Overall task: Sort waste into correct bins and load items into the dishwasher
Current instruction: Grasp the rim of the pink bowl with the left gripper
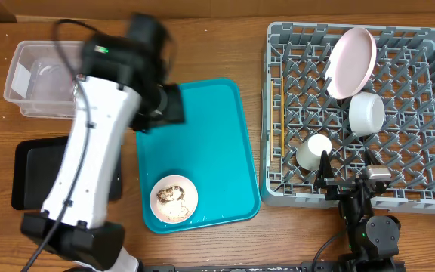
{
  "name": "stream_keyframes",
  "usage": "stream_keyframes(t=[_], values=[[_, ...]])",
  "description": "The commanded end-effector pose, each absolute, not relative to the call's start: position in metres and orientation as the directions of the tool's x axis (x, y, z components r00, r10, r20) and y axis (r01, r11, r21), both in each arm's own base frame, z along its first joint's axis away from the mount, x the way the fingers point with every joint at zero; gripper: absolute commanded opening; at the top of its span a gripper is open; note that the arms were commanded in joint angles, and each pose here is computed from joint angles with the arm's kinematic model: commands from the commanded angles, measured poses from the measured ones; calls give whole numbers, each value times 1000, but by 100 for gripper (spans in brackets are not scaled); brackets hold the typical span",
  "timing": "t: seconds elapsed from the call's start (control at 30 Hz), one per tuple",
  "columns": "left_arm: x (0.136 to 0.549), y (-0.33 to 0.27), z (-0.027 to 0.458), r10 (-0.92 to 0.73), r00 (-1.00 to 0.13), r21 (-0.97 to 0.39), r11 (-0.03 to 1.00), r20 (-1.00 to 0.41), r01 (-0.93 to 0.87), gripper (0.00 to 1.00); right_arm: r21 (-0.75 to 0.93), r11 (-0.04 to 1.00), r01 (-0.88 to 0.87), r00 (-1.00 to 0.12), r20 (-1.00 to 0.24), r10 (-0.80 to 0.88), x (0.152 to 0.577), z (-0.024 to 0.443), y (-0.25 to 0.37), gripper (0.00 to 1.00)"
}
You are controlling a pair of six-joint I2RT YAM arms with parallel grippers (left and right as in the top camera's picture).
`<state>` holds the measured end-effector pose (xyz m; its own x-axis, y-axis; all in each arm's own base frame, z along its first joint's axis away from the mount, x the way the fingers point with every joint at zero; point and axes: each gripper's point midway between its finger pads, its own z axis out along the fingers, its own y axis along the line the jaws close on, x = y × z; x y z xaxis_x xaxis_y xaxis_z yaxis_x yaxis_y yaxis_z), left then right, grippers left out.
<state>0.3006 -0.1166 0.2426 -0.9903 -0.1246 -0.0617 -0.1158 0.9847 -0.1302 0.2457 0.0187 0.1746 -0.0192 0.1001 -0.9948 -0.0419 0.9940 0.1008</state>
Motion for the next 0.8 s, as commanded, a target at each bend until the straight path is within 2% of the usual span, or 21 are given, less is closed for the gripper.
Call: stream_keyframes(t=[0.0, 0.23, 0.5, 0.6, 0.77], values=[[281, -128, 223, -155, -986, 10, 988, -54, -156, 61, 98, 994, -46, -13, -995, 98, 246, 173, 19, 100], [238, -156, 149, -140, -988, 125, 984, 67, -131, 57, 98, 994, -46, -13, -995, 98, 246, 173, 19, 100], [206, -148, 86, -206, -972, 220, 959, 116, -177, 57, 98, 994, -46, -13, -995, 98, 246, 173, 19, 100], [203, -146, 64, -204, -973, 213, 961, 112, -177, 61, 98, 994, -46, -13, -995, 98, 246, 173, 19, 100], [207, -149, 38, -162, -983, 173, 974, 84, -145, 59, 98, 994, -46, -13, -995, 98, 246, 173, 19, 100]])
